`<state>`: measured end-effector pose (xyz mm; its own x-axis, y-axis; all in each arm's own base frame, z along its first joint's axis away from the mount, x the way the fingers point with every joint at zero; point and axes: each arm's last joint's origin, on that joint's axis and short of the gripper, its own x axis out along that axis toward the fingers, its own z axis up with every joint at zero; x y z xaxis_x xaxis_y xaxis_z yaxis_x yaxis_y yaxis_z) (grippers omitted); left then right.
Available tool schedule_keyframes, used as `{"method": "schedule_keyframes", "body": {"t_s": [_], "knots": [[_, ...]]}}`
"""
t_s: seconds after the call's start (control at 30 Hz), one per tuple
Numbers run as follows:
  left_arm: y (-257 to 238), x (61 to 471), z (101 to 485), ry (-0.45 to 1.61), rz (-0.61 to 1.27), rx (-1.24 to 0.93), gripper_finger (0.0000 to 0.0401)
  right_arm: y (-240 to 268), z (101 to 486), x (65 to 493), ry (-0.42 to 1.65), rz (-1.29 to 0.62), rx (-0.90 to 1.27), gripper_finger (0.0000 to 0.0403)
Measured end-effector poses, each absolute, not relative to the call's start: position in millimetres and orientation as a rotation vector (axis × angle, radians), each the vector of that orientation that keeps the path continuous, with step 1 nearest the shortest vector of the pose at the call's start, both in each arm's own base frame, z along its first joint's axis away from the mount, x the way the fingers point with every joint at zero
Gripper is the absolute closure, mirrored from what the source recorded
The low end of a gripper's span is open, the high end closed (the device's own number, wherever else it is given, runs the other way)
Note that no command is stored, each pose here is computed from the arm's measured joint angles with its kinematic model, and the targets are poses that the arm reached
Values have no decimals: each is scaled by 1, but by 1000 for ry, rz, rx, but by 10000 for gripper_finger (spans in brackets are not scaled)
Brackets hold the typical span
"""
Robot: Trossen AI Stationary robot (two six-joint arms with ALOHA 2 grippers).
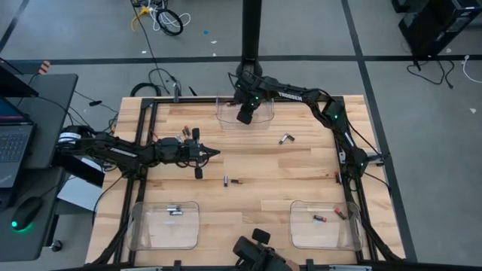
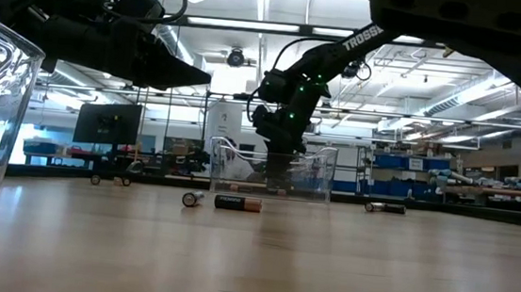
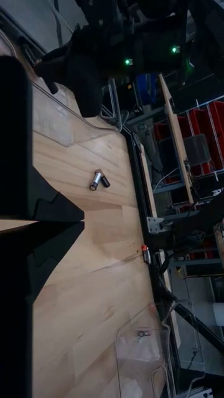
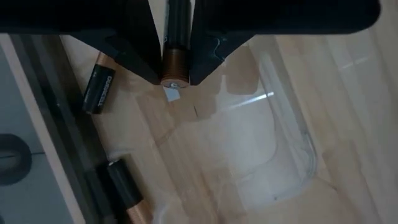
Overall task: Sort batteries
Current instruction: Put the brown battery into the top middle transparent bin, then put the silver battery into the bottom left transparent bin
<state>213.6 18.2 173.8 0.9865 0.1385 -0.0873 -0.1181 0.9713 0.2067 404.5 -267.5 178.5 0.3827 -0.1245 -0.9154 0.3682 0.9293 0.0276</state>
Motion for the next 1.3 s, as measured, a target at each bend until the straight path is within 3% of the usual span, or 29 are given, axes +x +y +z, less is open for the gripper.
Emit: {"method": "schedule_keyframes", "body": {"t_s": [0.37, 0.47, 0.63, 0.87, 1.3], "knots": [[18, 214, 174, 103, 130, 203, 388, -265, 181, 407, 1119, -319, 227, 296], [18, 214, 174, 103, 130, 203, 388, -255, 195, 408, 1123, -311, 195, 317], [18, 214, 174, 104, 130, 211, 388, -218, 239, 407, 1146, -279, 14, 390], [18, 214, 173, 107, 129, 229, 388, -158, 292, 391, 1157, -229, -18, 395], [18, 214, 173, 109, 128, 229, 388, -94, 234, 320, 1251, -267, 149, 397]]}}
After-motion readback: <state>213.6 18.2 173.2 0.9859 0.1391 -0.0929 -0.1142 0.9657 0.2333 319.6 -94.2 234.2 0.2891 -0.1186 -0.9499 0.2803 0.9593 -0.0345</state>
